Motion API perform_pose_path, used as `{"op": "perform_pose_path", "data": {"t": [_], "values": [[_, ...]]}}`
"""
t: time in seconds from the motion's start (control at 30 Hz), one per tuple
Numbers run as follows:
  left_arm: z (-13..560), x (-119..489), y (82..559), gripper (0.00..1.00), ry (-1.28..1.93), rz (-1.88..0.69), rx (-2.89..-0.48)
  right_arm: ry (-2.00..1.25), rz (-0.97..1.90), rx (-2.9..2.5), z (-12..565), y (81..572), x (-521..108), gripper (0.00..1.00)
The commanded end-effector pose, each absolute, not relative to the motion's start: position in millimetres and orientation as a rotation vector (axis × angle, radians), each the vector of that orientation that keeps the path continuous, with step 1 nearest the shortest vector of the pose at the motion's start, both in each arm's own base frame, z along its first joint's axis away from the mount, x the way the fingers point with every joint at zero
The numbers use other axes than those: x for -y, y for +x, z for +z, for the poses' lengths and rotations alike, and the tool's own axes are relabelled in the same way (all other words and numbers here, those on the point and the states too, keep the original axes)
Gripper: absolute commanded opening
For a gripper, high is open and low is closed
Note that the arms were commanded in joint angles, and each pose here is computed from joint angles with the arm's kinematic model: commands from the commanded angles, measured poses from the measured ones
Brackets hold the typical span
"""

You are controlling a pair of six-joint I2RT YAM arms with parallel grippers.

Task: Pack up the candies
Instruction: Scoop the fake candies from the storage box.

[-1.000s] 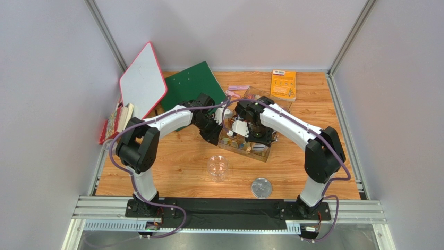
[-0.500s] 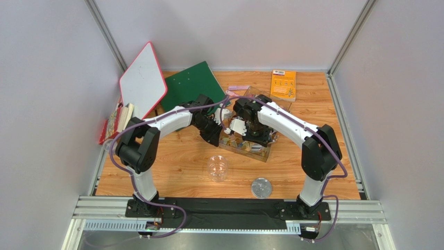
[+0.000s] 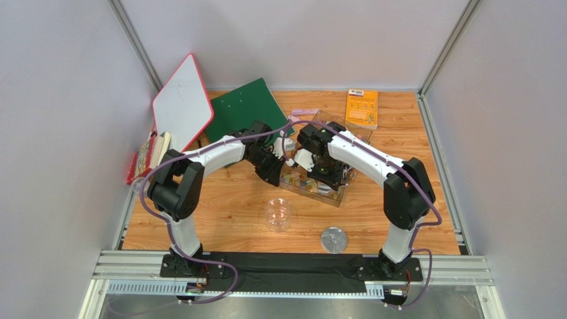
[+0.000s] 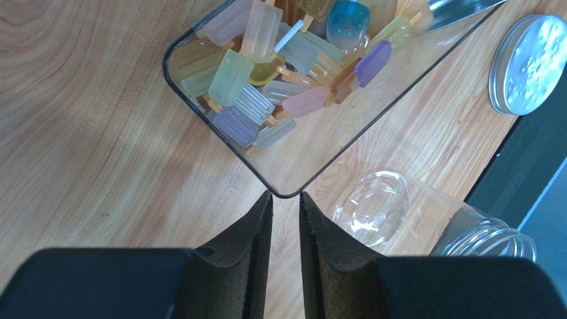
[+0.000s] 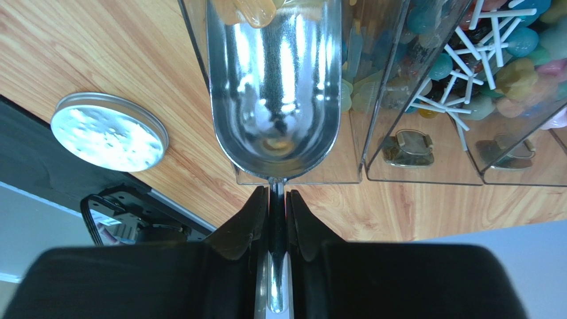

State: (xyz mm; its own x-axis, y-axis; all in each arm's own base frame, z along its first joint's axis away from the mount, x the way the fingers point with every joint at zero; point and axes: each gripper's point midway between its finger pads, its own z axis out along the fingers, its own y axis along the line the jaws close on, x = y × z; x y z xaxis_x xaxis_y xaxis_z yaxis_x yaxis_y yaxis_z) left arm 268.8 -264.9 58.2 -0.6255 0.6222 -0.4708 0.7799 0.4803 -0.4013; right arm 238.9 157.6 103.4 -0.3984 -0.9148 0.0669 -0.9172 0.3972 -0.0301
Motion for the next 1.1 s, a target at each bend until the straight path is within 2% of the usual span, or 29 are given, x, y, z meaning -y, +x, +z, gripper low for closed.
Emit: {"op": "perform_pose_path", "data": {"t": [0.0, 0.53, 0.67, 0.8, 0.83, 0.87, 1.07], "values": [[66.9, 269.6, 270.5, 0.28, 1.190, -0.894, -2.428, 1.634, 0.017, 2.756, 102.0, 246.1, -177.3, 0.00], [62.9, 271.5, 271.1, 0.28, 1.188, -0.912, -2.440, 1.475, 0.023, 2.880, 90.6, 260.7, -192.4, 0.00], [80.3, 259.1, 290.0, 0.27, 1.169, -0.815, -2.402, 1.475, 0.052, 2.895, 92.9, 262.9, -187.7, 0.00], [92.2, 235.1, 327.7, 0.18, 1.116, -0.649, -2.346, 1.484, 0.043, 2.901, 95.1, 262.1, -188.3, 0.00], [89.9, 232.6, 331.3, 0.12, 1.109, -0.646, -2.360, 1.487, 0.047, 2.904, 96.0, 262.8, -188.1, 0.00], [94.6, 233.4, 341.0, 0.10, 1.095, -0.644, -2.354, 1.490, 0.050, 2.904, 96.3, 263.7, -188.4, 0.00], [64.6, 246.6, 364.1, 0.09, 1.051, -0.732, -2.428, 1.479, 0.058, 2.930, 98.0, 268.7, -190.3, 0.00]]}}
